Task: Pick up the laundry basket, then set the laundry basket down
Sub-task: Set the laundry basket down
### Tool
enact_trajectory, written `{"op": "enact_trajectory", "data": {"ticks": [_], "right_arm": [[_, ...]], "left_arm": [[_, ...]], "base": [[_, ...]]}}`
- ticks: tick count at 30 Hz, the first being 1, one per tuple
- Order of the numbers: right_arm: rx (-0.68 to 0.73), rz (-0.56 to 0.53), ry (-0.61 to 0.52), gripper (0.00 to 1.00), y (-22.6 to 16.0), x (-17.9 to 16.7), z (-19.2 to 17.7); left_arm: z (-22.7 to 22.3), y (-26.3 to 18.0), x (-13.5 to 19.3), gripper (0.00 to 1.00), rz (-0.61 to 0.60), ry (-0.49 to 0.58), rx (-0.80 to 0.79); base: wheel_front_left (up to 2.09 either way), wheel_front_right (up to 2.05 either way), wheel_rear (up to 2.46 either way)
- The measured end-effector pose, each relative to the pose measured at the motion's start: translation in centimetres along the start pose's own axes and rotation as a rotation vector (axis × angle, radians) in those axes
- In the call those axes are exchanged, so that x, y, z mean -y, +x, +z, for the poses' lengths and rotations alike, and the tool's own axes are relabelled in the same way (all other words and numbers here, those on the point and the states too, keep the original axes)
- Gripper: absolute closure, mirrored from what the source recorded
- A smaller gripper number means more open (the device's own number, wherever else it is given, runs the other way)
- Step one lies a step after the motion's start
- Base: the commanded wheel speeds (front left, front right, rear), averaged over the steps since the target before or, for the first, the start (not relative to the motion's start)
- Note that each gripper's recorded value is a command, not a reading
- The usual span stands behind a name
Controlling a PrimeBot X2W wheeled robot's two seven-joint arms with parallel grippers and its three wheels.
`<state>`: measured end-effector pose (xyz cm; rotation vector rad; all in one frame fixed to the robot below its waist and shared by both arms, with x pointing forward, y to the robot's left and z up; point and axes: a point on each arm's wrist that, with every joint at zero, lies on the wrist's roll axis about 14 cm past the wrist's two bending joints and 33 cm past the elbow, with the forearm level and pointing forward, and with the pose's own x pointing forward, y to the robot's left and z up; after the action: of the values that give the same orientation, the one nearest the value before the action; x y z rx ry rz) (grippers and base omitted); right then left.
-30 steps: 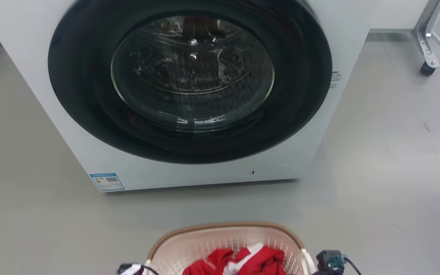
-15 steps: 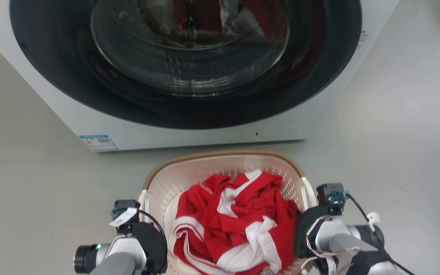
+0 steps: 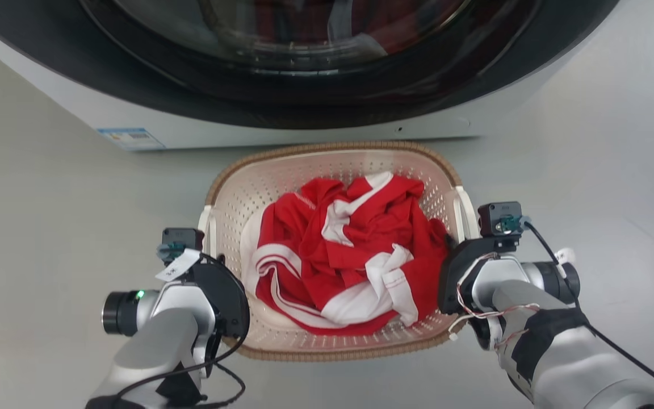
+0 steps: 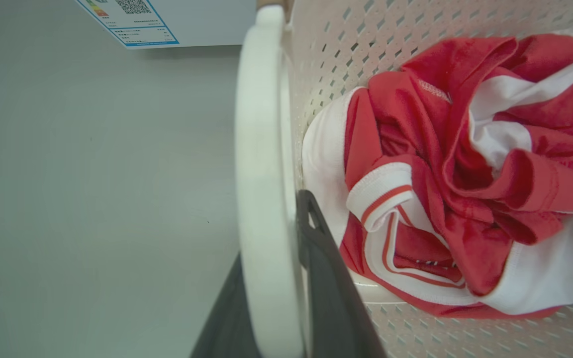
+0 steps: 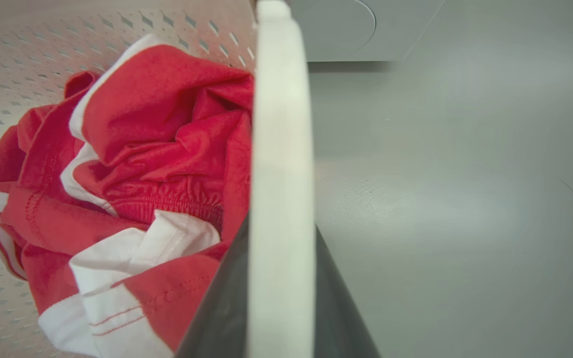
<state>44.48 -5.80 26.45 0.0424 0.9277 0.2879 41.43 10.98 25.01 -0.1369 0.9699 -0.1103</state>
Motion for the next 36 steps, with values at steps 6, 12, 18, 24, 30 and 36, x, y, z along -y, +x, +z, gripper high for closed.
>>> {"op": "enact_trajectory", "data": {"ticks": [6,12,18,24,30,36], "right_arm": [[-0.018,0.014,-0.004,1.0,2.7,0.1,-0.2],[-0.045,0.018,-0.004,1.0,5.4,0.5,-1.0],[-0.053,0.016,-0.009,1.0,8.3,1.3,-1.4],[-0.052,0.023,-0.018,1.0,11.1,1.7,-2.0],[-0.078,0.033,-0.011,1.0,12.7,1.7,-4.1],[-0.056,0.046,-0.017,1.0,13.7,1.3,-3.8]], "left_arm": [[0.1,2.3,-0.9,1.0,0.012,0.019,-0.016],[-0.3,4.7,-1.5,1.0,0.017,0.032,-0.039],[-0.5,7.2,-2.0,1.0,0.023,0.035,-0.05],[-1.2,9.5,-2.5,1.0,0.027,0.032,-0.057],[-2.9,10.7,-3.4,1.0,0.043,0.025,-0.083],[-2.0,11.4,-4.2,1.0,0.057,0.04,-0.054]], "base": [[0.0,0.0,0.0],[0.0,0.0,0.0],[0.0,0.0,0.0],[0.0,0.0,0.0],[0.0,0.0,0.0],[0.0,0.0,0.0]]}}
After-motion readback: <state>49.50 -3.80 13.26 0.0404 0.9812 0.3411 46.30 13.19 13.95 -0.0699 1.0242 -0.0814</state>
